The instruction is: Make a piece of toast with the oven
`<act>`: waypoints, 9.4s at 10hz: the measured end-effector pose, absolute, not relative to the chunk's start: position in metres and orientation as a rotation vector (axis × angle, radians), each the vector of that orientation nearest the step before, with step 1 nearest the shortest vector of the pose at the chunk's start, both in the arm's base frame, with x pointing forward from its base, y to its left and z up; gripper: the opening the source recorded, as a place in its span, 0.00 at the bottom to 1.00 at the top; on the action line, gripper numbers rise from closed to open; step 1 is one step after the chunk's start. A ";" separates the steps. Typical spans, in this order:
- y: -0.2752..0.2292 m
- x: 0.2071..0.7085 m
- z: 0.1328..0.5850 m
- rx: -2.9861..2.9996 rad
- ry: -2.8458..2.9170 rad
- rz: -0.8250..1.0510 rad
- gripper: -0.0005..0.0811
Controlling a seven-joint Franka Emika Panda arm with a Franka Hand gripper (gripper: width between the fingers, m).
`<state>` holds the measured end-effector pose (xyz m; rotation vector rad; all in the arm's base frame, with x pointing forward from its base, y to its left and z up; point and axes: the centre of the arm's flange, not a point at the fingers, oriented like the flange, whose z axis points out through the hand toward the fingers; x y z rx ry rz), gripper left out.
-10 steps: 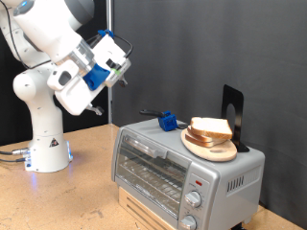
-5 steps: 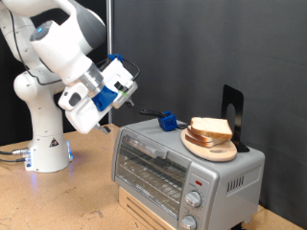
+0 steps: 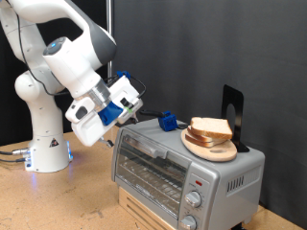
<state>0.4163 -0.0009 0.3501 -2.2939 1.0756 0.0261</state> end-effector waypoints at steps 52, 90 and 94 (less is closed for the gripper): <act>-0.106 0.437 0.303 -2.537 1.099 -0.122 0.84; -0.179 0.406 0.312 -2.520 0.934 -0.019 0.84; -0.218 0.417 0.367 -2.307 0.990 -0.077 0.84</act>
